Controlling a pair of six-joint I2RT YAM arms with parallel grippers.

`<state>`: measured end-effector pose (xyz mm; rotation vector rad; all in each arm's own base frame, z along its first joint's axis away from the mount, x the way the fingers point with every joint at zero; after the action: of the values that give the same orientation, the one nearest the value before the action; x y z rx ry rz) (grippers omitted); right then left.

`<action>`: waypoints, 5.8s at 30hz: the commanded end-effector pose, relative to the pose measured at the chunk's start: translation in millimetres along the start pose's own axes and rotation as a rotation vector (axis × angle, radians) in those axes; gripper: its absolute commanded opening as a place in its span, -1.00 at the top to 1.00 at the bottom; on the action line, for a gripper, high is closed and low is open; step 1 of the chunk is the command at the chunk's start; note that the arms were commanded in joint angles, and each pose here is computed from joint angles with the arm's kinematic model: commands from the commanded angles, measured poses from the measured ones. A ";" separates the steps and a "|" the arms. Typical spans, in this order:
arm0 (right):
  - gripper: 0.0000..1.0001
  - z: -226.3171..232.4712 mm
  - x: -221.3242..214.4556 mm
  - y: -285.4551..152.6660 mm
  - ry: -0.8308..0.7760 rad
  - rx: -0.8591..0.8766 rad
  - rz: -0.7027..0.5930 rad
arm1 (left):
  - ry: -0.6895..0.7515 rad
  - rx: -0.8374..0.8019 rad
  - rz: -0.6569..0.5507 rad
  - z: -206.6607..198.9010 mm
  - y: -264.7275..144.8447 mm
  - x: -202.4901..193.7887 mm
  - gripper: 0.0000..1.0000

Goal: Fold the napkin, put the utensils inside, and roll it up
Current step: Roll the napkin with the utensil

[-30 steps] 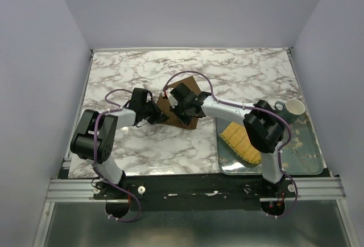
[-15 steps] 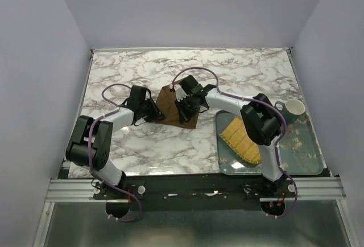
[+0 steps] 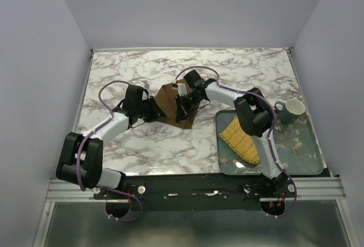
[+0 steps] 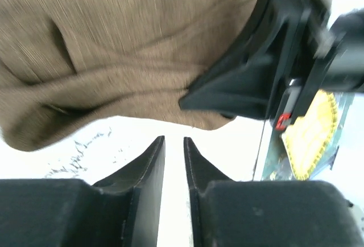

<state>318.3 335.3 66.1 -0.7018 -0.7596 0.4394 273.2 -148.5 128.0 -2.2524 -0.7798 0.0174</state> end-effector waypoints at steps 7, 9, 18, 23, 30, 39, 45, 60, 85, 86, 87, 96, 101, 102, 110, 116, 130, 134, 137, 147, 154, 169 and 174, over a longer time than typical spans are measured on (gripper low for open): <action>0.99 -19.9 -44.6 33.4 0.144 0.070 0.156 | 0.002 0.013 0.101 10.8 17.9 -11.8 0.53; 0.99 -19.0 -43.4 32.4 0.146 0.078 0.151 | -0.013 0.028 0.105 15.8 25.1 -9.8 0.53; 0.99 -18.5 -43.2 33.0 0.143 0.087 0.146 | -0.096 0.023 0.086 17.8 41.4 -3.2 0.73; 0.99 -20.4 -47.9 34.4 0.130 0.085 0.156 | -0.084 -0.019 0.056 6.3 33.9 0.1 0.77; 0.99 -21.1 -45.9 35.8 0.135 0.095 0.147 | -0.106 -0.028 0.032 4.0 27.0 -2.0 0.78; 0.99 -19.1 -41.3 33.3 0.134 0.104 0.134 | -0.114 -0.010 0.055 3.7 39.8 1.8 0.82; 0.99 -17.4 -39.7 31.8 0.131 0.109 0.129 | -0.119 0.049 0.048 18.6 54.3 2.7 0.86; 0.33 11.7 3.4 -40.6 0.041 -0.135 0.061 | -0.197 0.344 0.056 74.3 77.4 -8.0 1.00; 0.78 -25.6 -50.2 -22.3 0.062 -0.501 0.130 | -0.185 0.357 0.068 76.9 79.9 -8.6 1.00; 0.87 -27.6 -55.1 -22.7 0.073 -0.520 0.149 | -0.186 0.359 0.070 77.3 79.8 -8.4 1.00; 0.89 -27.7 -57.7 -24.9 0.076 -0.533 0.159 | -0.184 0.360 0.069 77.2 79.8 -8.0 1.00; 0.79 16.0 -21.6 -65.4 -0.002 -0.463 0.040 | -0.185 0.362 0.071 77.7 80.2 -8.2 1.00; 0.65 39.8 8.2 -62.8 -0.072 -0.314 -0.053 | -0.182 0.355 0.070 75.3 80.3 -6.8 1.00; 0.65 42.6 16.8 -62.5 -0.078 -0.297 -0.070 | -0.183 0.356 0.073 75.4 80.3 -7.8 1.00; 0.56 39.2 30.3 -32.6 -0.063 -0.195 -0.087 | -0.183 0.356 0.069 74.2 80.0 -6.0 1.00; 0.74 35.1 26.8 -17.8 -0.052 -0.189 -0.071 | -0.184 0.357 0.071 74.6 81.0 -6.8 1.00; 0.93 -17.4 -25.5 21.7 0.013 -0.362 0.064 | -0.115 0.199 0.056 35.5 64.6 8.3 0.86; 0.93 -6.6 -31.3 22.1 0.038 -0.286 0.069 | -0.100 0.122 0.029 11.5 42.3 25.8 0.54; 0.94 -7.8 -36.1 25.8 0.063 -0.282 0.083 | -0.133 0.106 -0.016 11.7 19.0 39.4 0.43; 0.95 -6.8 -28.1 24.5 0.051 -0.280 0.063 | -0.258 0.164 -0.076 50.0 -10.5 48.0 1.00; 0.95 -4.7 -24.5 22.8 0.044 -0.278 0.056 | -0.276 0.147 -0.055 52.6 5.2 56.0 1.00; 0.95 -8.0 -26.3 25.0 0.040 -0.281 0.067 | -0.273 0.048 -0.033 37.1 18.2 63.2 0.99; 0.95 -6.9 -22.8 23.4 0.036 -0.281 0.059 | -0.281 0.016 -0.027 32.1 24.9 66.8 0.88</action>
<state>315.9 347.7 74.4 -0.8917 -0.8369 0.2927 321.2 -96.7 96.3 -2.1826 -0.9530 0.3532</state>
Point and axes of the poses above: each gripper's point midway between its finger pads, its own y axis out along the fingers, its own z axis along the line the jaws close on, x = y × z, the point moved 6 cm from there along -y, back along the fingers, and after that the axes turned 13 degrees about -y, right-handed, at the moved point
